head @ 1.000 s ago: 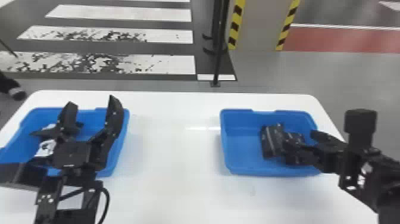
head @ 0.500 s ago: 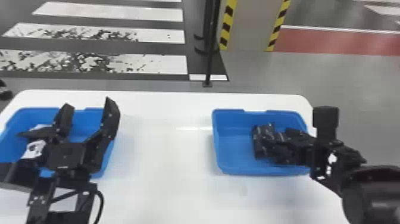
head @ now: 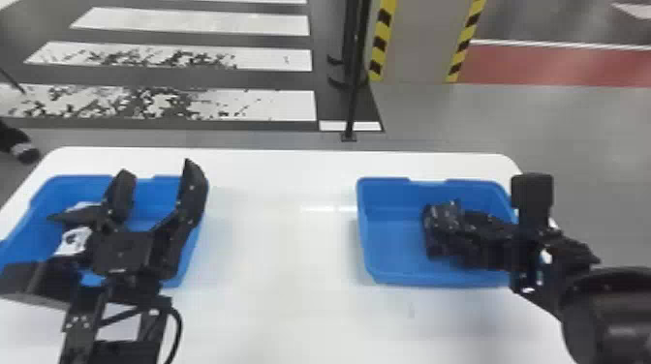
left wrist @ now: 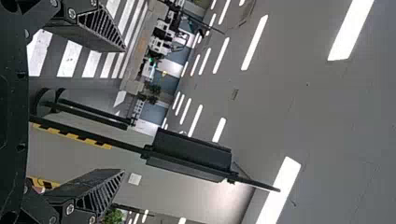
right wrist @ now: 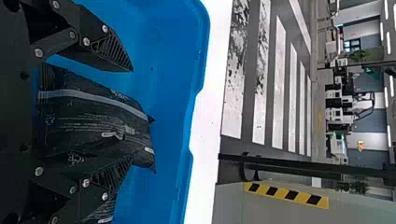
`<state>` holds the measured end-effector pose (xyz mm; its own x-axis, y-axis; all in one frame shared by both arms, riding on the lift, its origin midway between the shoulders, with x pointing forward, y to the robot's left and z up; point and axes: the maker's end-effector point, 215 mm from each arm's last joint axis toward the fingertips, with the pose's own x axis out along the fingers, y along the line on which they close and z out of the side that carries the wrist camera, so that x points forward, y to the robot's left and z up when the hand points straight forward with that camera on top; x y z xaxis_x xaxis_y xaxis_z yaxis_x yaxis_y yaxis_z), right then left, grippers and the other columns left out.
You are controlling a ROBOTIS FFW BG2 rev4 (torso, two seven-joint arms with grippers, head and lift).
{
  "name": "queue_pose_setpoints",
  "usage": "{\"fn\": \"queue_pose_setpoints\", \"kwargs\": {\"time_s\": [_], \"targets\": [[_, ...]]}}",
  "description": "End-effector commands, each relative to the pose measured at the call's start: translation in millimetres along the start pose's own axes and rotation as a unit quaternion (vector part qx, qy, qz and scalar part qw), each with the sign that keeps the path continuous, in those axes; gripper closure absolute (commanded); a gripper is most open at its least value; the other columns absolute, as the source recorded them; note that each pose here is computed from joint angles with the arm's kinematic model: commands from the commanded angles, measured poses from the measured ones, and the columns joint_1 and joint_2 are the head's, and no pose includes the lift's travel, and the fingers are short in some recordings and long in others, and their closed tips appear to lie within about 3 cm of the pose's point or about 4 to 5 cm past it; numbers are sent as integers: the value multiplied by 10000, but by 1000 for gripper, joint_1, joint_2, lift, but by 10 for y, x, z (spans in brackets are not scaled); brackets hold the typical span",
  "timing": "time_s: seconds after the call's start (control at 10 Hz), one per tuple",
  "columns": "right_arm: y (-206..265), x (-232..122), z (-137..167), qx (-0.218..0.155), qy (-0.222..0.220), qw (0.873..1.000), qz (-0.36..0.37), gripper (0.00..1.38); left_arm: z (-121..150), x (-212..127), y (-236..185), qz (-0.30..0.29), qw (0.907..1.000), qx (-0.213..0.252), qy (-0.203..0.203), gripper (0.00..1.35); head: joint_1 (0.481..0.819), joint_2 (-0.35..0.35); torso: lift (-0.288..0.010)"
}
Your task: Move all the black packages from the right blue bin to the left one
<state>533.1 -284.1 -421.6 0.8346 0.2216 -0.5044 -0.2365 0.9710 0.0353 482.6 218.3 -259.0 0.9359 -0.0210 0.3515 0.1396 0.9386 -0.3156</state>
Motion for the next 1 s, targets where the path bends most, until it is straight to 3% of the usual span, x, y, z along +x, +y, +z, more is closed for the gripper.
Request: {"fn": "queue_pose_setpoints", "kwargs": {"time_s": [0.0,0.6,0.7,0.9], "targets": [[28,-22,-46,23,59,10000,7,426,-9,-2,-6,-5,10000,-5,12,157,695,-71,-168],[-6,-4,-215,149,211,9996,-74,435,-39,-12,6,6,10000,-36,61,157,695,-74,-168],[5,3,-263,205,284,9994,-50,498,-40,-12,10,22,10000,-51,59,157,695,-75,-168],[34,28,-365,346,405,9986,20,843,-51,-22,26,38,9999,-54,78,157,695,-75,-168]]}}
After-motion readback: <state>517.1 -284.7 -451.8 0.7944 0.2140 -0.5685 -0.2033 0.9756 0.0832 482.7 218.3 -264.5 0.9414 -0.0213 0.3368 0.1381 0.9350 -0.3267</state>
